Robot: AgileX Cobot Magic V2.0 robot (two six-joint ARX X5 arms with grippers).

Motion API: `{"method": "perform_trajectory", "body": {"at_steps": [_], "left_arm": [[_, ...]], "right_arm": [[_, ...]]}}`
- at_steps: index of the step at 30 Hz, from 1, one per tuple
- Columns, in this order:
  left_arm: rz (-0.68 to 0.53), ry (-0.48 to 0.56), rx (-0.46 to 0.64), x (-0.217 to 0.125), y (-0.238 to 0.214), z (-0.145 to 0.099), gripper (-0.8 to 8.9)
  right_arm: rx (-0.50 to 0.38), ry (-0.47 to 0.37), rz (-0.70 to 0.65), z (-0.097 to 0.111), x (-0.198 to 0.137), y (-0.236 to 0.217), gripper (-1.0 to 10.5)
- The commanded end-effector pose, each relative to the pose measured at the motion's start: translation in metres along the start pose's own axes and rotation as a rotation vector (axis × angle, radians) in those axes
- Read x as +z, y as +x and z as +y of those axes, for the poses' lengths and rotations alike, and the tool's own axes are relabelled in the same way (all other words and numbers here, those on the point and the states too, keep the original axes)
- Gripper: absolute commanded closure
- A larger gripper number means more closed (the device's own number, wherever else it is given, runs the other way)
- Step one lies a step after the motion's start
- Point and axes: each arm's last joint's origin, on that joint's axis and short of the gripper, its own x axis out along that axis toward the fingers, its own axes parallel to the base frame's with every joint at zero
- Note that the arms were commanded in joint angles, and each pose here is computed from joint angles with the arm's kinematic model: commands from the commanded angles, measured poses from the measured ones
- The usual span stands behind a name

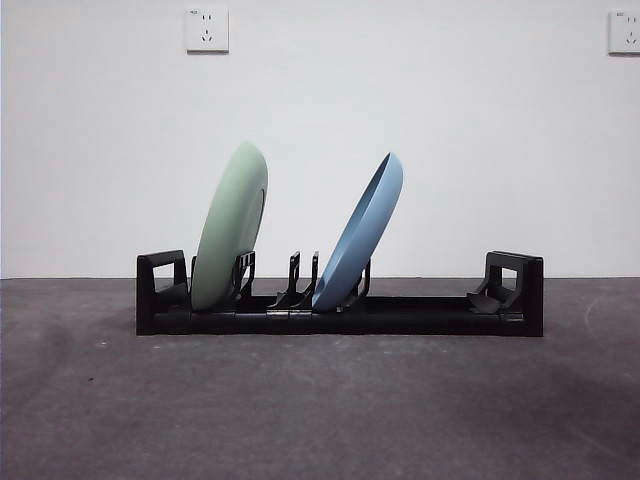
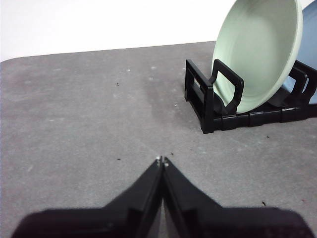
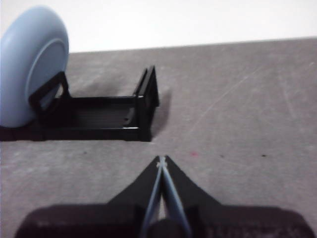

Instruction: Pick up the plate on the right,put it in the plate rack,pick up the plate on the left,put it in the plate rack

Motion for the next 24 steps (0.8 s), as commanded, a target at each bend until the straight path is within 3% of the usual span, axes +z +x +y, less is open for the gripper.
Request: {"method": "perform_trajectory", "body": {"at_steps": [1,24], "left_arm": [[0.009,-0.01,0.002,-0.0043,0.0014,0.0001,8.16],[0.009,-0.01,0.002,-0.0043,0.0014,0.0001,8.16]], "right_arm": [[0.026,0.029,0.018,0.0007,-0.004,0.001,9.5],[0.022,0.029,0.019,0.0005,-0.0039,0.0011,9.5]]}}
